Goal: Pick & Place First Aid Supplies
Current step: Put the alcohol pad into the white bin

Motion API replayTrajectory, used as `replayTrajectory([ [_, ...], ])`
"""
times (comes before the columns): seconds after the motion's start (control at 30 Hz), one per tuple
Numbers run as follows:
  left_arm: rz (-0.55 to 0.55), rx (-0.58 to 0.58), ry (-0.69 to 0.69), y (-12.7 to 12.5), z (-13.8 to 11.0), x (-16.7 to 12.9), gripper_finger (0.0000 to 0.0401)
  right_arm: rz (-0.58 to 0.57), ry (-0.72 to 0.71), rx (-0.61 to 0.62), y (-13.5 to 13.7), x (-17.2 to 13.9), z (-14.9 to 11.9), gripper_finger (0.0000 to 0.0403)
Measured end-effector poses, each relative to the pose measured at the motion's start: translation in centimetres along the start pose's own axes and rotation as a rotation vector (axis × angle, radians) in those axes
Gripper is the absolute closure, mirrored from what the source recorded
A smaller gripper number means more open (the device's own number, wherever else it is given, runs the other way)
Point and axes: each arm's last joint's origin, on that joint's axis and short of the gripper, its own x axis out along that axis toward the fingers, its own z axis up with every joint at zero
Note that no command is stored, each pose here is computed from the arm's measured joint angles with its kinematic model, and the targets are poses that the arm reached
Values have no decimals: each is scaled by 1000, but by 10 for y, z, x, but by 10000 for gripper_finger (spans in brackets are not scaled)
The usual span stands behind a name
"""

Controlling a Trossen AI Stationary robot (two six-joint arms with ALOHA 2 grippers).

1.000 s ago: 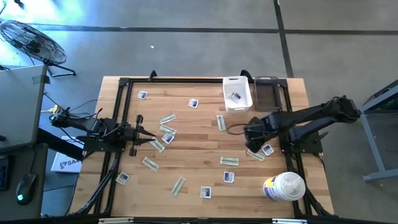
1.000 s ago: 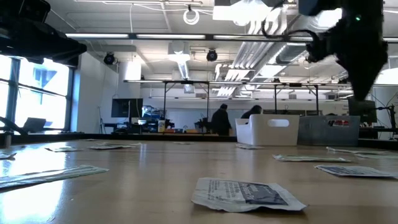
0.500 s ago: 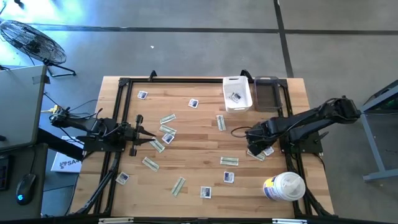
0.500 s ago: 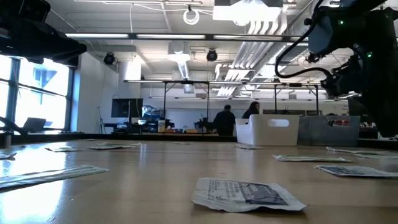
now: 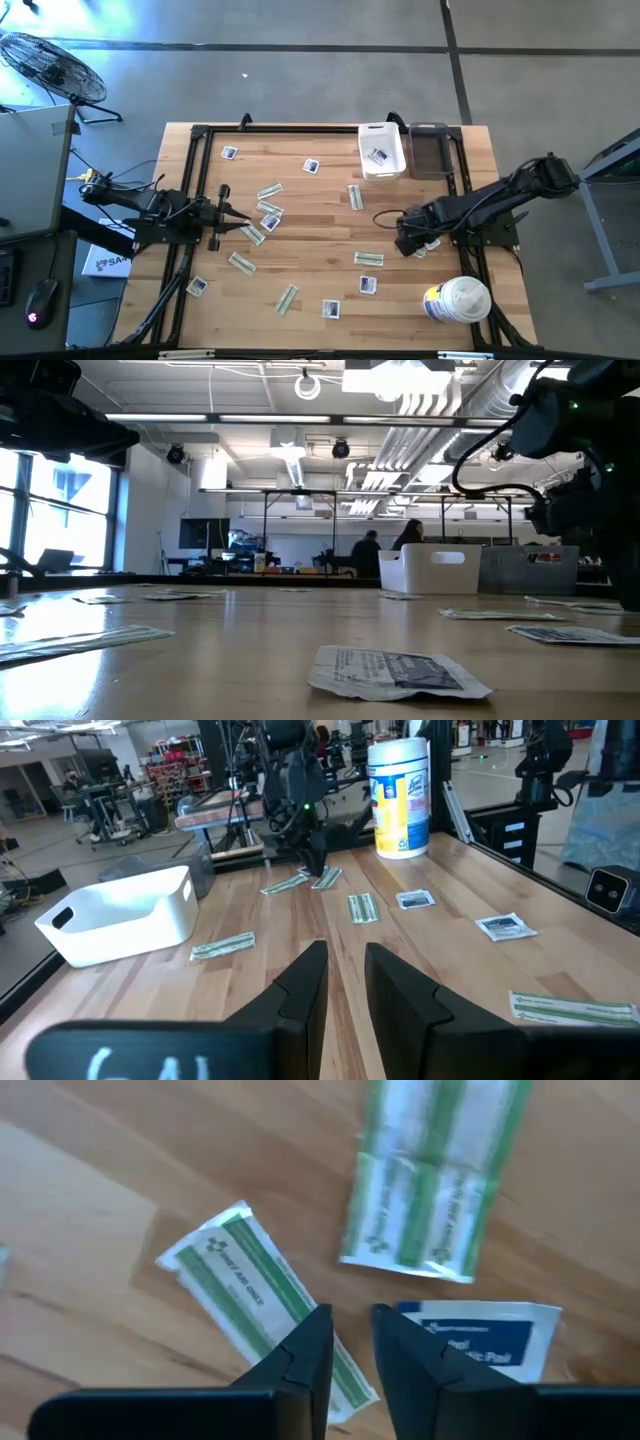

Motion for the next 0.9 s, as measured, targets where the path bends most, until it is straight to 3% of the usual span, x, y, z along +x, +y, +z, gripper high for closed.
replayTrajectory([
  [0.37,0,0,0,0,0,0,332,-3,-29,-28,8,-12,3,357],
  [0.5,0,0,0,0,0,0,332,-64,-8,-35,4,-16,1,359],
  [0.9,0,0,0,0,0,0,332,-65,29,-1,-8,2,-3,321],
])
